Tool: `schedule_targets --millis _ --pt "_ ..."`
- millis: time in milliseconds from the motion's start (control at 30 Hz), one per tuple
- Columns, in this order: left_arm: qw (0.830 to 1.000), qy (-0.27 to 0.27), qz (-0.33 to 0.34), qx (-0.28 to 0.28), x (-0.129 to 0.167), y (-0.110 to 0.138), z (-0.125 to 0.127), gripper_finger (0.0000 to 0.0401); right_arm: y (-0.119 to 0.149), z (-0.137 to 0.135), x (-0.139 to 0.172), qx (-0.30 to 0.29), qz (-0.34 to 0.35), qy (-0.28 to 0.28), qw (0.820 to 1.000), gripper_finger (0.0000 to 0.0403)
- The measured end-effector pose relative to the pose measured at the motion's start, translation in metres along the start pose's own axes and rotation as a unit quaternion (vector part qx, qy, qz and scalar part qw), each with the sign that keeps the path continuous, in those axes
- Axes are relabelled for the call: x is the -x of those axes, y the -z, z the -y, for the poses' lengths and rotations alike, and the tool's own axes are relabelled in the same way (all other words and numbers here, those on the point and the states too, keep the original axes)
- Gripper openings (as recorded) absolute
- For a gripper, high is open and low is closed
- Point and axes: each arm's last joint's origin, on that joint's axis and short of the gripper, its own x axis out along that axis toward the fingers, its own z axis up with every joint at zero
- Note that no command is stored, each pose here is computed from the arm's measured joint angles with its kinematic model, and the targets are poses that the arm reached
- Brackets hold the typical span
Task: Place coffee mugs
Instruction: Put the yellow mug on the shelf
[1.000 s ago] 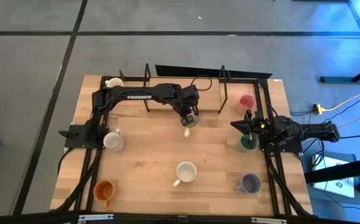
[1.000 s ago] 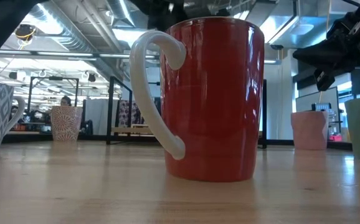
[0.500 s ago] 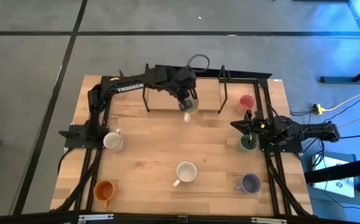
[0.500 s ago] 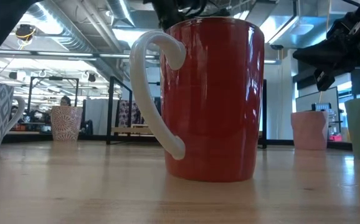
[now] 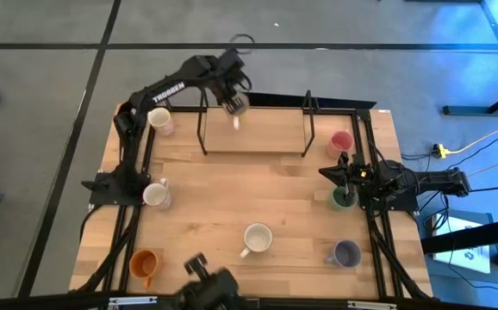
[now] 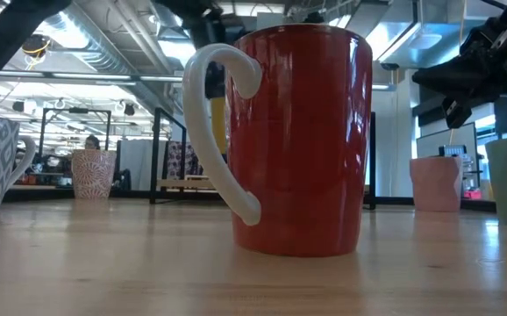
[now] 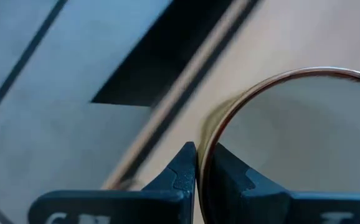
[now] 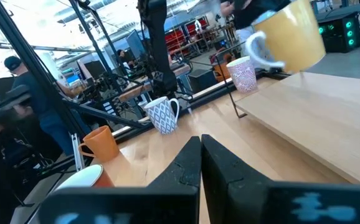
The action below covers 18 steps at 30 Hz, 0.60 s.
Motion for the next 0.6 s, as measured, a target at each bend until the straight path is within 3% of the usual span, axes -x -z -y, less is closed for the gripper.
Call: schedule_targets --millis 233,600 --pt "1.0 -0.006 -0.022 0.01 -0.009 0.008 -0.042 0.0021 0.0 0.0 0.0 -0.001 0.0 0.001 1.0 0.0001" --pt "0.997 0.005 -0.075 -0.003 -0.047 0.031 -0.044 0.0021 -0.001 0.001 0.0 -0.002 0.017 0.026 1.0 0.0001"
